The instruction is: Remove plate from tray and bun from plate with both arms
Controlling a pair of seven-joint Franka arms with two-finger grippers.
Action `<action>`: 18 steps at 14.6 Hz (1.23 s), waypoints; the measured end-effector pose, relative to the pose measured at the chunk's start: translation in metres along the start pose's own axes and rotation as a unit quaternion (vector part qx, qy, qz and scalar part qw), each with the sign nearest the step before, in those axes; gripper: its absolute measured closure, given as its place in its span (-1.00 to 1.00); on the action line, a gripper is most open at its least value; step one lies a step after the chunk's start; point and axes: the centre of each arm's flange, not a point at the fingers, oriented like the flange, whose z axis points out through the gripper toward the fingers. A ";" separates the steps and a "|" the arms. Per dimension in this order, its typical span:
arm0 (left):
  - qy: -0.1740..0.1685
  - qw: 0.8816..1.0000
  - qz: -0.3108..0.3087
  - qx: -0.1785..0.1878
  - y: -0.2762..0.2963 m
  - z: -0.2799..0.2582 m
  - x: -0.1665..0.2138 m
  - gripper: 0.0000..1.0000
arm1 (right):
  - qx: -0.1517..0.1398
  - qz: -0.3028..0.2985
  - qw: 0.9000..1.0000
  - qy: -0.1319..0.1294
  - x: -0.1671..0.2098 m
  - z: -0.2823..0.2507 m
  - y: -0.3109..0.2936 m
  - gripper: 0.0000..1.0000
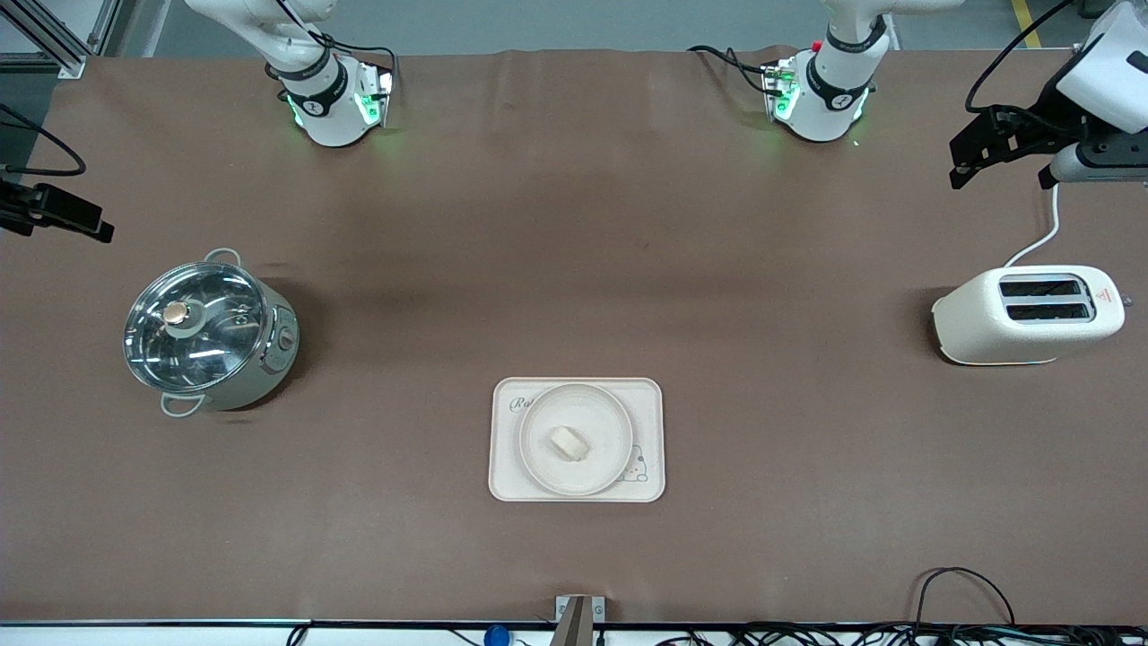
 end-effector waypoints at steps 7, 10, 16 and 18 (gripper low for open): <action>0.000 1.000 -0.003 0.000 -0.003 0.002 0.003 -1.00 | 0.000 -0.002 1.000 0.000 0.000 0.000 -0.003 -1.00; 0.004 1.000 -0.004 -0.001 -0.004 0.000 0.006 -1.00 | 0.023 -0.009 1.000 -0.005 0.000 0.004 -0.011 -1.00; 0.003 1.000 -0.004 -0.001 -0.004 0.001 0.007 -1.00 | 0.072 -0.003 0.997 0.031 0.031 0.040 -0.079 -1.00; 0.003 1.000 -0.004 -0.001 -0.004 0.002 0.008 -1.00 | 0.089 0.012 0.995 0.032 0.058 0.081 -0.123 -1.00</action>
